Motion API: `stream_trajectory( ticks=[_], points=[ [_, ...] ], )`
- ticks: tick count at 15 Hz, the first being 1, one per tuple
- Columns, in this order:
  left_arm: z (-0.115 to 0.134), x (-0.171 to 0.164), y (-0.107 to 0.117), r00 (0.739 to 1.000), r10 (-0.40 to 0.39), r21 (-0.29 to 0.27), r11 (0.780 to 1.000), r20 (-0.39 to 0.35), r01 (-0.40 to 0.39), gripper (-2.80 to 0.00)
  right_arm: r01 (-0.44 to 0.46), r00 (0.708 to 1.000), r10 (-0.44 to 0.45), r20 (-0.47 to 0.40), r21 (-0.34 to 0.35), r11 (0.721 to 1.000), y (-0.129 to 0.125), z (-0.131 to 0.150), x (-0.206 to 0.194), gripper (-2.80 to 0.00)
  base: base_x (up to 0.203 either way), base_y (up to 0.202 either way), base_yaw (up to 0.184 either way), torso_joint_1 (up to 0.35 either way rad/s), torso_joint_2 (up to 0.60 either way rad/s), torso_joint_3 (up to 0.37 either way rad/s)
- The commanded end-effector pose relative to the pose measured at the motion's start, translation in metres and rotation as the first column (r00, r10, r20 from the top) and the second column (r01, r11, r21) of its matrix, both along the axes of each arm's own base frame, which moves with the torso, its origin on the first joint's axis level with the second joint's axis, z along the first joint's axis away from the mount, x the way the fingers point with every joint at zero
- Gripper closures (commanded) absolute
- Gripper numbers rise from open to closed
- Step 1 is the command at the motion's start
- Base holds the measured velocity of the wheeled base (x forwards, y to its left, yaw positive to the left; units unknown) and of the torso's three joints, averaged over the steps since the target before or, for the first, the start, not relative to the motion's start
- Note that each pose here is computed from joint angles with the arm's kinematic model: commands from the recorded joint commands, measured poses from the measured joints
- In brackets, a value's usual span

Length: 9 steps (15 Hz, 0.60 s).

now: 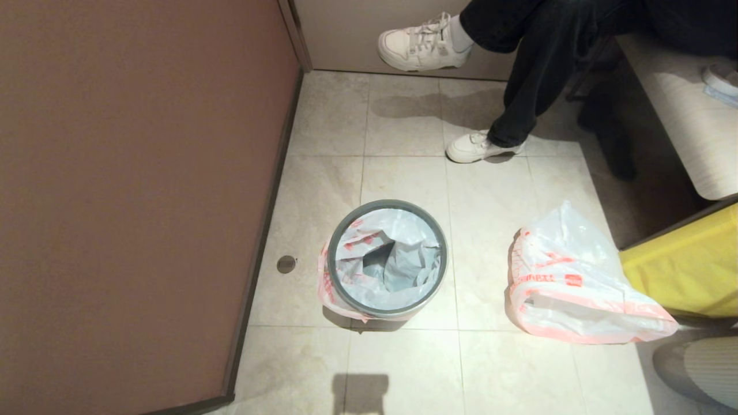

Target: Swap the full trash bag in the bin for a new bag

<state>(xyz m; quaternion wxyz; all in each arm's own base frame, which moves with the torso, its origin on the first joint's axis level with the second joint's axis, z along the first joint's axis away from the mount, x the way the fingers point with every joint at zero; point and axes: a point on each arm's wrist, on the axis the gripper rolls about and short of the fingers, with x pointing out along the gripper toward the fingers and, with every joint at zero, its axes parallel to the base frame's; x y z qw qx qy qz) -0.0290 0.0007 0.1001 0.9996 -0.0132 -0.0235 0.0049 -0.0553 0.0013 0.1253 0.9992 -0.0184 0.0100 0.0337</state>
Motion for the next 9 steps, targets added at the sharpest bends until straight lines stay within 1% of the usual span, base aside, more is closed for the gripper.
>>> stream_trajectory(
  ticks=[1, 6, 8, 9],
  points=[
    [-0.006, 0.000, 0.000, 1.000, 0.002, 0.003, 1.000, 0.004, -0.002, 0.00, -0.002, 1.000, 0.002, -0.004, -0.001, 1.000, 0.000, -0.008, 0.006, 0.00, 0.000, 0.000, 0.000, 0.000, 0.00, 0.000],
    [-0.016, 0.002, 0.000, 0.999, 0.002, 0.010, 1.000, -0.040, -0.002, 0.00, 0.001, 1.000, -0.001, -0.023, -0.003, 1.000, 0.000, -0.029, 0.019, 0.00, 0.000, 0.000, 0.000, 0.000, 0.00, 0.000],
    [-0.022, 0.004, 0.000, 0.998, -0.003, 0.078, 0.997, -0.059, 0.007, 0.00, 0.003, 1.000, -0.003, -0.015, -0.005, 1.000, 0.000, -0.037, 0.024, 0.00, 0.000, 0.000, 0.000, 0.000, 0.00, 0.000],
    [-0.023, 0.005, 0.000, 0.998, -0.005, 0.081, 0.997, -0.063, 0.010, 0.00, 0.003, 1.000, -0.003, -0.003, -0.014, 1.000, 0.000, -0.041, 0.027, 0.00, 0.000, 0.000, 0.000, 0.000, 0.00, 0.000]
  ],
)
